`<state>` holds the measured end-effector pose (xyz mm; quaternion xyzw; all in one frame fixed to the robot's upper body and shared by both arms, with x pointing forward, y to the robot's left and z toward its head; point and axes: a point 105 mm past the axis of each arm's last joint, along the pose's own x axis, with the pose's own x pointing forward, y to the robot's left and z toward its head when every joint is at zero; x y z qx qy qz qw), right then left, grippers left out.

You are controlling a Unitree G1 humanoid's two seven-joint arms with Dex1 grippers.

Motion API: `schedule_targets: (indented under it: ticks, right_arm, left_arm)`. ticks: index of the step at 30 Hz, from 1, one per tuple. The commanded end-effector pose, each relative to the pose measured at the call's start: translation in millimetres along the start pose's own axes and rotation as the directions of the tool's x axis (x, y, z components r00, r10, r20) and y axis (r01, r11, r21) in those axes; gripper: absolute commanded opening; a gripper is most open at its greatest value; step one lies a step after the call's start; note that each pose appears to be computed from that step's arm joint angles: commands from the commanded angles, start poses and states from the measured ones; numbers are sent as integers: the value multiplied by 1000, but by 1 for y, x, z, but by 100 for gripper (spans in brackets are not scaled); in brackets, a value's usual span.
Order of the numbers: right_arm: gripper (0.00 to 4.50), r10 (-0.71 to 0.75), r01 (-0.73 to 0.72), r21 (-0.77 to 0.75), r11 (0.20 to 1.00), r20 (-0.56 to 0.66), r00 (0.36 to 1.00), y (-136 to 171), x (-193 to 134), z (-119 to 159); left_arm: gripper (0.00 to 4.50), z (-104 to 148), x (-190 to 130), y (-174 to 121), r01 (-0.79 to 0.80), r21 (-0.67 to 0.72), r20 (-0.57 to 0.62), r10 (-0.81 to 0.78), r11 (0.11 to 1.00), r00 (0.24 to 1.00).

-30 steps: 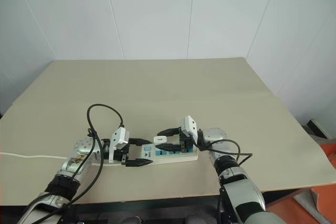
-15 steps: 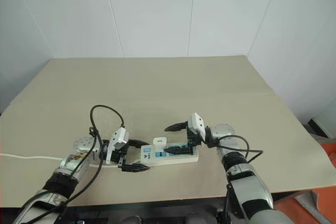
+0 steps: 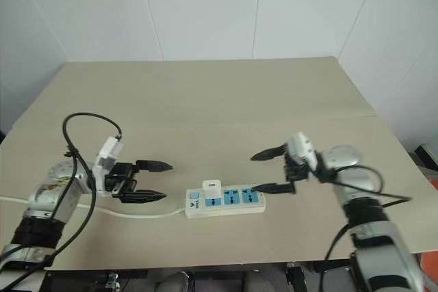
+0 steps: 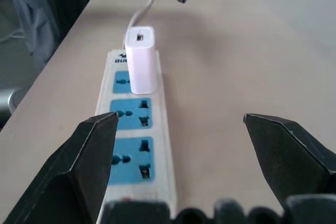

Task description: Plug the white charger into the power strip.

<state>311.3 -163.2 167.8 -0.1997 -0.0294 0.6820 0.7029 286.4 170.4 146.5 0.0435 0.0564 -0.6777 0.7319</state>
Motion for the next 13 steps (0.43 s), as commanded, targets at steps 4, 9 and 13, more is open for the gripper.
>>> schedule_targets:
  ticks: [4,9,13]
  right_arm:
    - [450,68,-79,-38,996,-221,973,23,-50,31]
    - [450,75,-68,32,997,-303,950,43,-68,26]
    - [450,45,-36,34,999,-300,953,49,-70,22]
  left_arm:
    - [444,-15,-16,0,0,111,-232,26,994,972]
    - [444,-19,-16,-1,-35,106,-200,56,994,978]
    - [444,-21,-11,-2,-36,99,-184,54,994,981]
